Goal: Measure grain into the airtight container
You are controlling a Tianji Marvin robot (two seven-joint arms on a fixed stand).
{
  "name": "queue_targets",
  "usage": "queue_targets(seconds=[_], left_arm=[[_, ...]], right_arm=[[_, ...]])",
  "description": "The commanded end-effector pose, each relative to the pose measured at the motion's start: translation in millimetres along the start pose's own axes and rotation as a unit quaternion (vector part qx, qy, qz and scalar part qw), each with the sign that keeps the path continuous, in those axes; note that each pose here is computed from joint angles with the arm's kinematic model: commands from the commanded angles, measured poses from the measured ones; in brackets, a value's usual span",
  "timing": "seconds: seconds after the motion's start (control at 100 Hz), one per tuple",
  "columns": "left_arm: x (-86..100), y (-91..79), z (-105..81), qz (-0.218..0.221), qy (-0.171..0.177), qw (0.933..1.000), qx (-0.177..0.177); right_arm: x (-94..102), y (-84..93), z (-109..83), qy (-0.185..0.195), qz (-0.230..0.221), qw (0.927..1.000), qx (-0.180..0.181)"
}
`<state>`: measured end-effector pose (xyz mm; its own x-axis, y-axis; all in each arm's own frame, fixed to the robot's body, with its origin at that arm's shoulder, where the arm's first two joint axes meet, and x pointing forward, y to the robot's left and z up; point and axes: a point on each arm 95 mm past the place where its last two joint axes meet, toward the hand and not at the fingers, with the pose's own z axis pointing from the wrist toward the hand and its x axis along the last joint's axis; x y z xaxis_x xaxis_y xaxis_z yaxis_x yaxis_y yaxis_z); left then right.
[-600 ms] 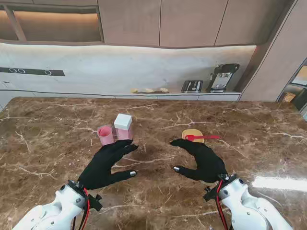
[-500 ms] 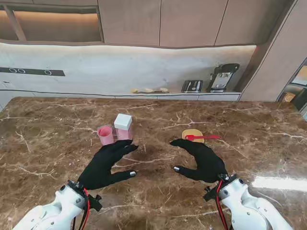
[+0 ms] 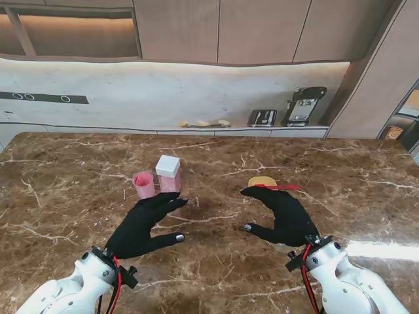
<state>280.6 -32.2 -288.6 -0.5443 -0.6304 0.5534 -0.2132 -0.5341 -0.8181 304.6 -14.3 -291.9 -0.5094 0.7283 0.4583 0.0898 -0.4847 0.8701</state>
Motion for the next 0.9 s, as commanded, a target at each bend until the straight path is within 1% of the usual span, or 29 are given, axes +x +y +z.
queue_targets(seconds=[0.0,0.11,0.21,0.26,0.33,0.38,0.45,0.53,0.63,0.78,0.89], left_arm=[[-6.9,3.5,-4.0,0.005,-0.006,0.9999,-0.008],[-11.4,3.7,-5.3,0.004,-0.011,0.9999,-0.009],[-13.8,4.1,-4.7,0.005,-0.012,0.9999,-0.01],[-15.2,4.6,-3.4,0.004,-0.012,0.9999,-0.01],[-16.8,5.6,-1.1,0.003,-0.012,0.9999,-0.012],[-17.8,6.5,0.6,0.002,-0.012,0.9998,-0.014],[-19.0,8.3,2.5,0.0,-0.012,0.9998,-0.015],[-21.0,10.7,4.6,-0.004,-0.015,0.9998,-0.014],[-23.5,12.9,6.2,-0.007,-0.017,0.9997,-0.015],[-26.0,15.0,6.4,-0.009,-0.021,0.9996,-0.018],[-27.2,15.8,6.1,-0.011,-0.024,0.9995,-0.018]], right_arm=[[-4.5,2.4,-3.5,-0.014,-0.023,0.9996,0.003],[-11.7,11.1,-9.1,-0.045,-0.078,0.9958,0.015],[-19.2,17.8,-14.7,-0.077,-0.115,0.9899,0.03],[-22.9,22.0,-18.1,-0.096,-0.139,0.9848,0.041],[-28.9,27.0,-22.9,-0.123,-0.171,0.9759,0.055],[-33.1,29.5,-25.9,-0.142,-0.187,0.97,0.064],[-38.6,30.8,-29.3,-0.167,-0.199,0.9619,0.085],[-44.5,30.2,-32.3,-0.195,-0.207,0.9511,0.121],[-50.8,26.2,-32.5,-0.215,-0.209,0.9415,0.154],[-57.4,16.7,-28.7,-0.227,-0.216,0.9322,0.182],[-61.3,10.2,-23.7,-0.228,-0.222,0.9291,0.189]])
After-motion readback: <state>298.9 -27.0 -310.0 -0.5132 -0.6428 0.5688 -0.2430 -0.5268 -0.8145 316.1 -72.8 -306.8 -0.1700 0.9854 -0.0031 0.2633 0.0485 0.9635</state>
